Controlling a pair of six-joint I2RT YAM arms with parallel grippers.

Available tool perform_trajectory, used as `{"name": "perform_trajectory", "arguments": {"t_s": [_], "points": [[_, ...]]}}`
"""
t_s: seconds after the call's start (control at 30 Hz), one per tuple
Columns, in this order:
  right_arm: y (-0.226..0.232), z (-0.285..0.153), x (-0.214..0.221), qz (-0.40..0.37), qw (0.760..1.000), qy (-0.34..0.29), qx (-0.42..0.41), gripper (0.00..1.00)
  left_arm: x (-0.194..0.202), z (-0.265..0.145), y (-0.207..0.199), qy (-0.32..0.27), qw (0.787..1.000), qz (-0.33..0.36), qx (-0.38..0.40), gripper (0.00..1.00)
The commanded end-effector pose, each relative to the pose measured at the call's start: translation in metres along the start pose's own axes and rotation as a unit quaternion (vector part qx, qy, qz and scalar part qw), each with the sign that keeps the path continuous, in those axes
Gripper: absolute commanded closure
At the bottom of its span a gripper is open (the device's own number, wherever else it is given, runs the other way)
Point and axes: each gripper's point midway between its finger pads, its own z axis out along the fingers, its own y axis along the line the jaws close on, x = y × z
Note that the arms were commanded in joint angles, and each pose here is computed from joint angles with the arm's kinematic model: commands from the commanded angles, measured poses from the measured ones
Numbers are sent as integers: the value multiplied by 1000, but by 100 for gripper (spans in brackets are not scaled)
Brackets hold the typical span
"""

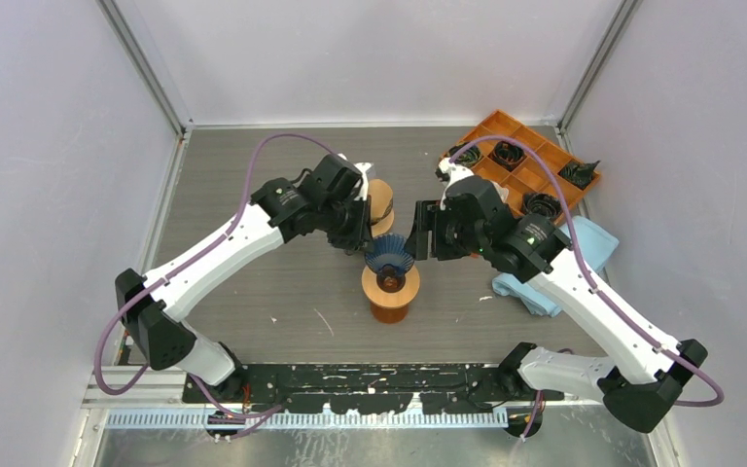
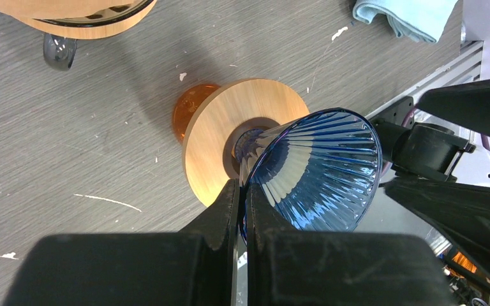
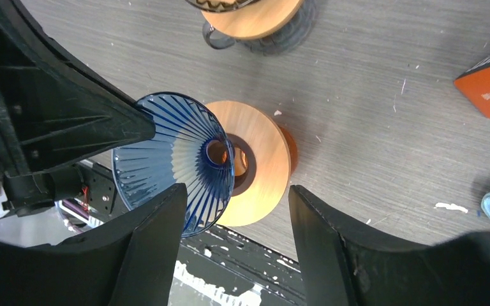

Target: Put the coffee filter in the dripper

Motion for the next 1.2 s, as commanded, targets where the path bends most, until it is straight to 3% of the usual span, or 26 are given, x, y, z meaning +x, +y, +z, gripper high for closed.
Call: {"name": "perform_trajectory", "arguments": {"t_s": [0.0,0.57,1.17], "points": [[5,7,5,6,1000,11,-16,35,-11,-2,-20,-23,999,13,39,100],[2,32,30,11,998,53,-18,43,11,8,-12,-1,1000,8,26,100],[-10,57,47,-3,997,83,2,72,19,25,2,1,1000,8,4,100]]}}
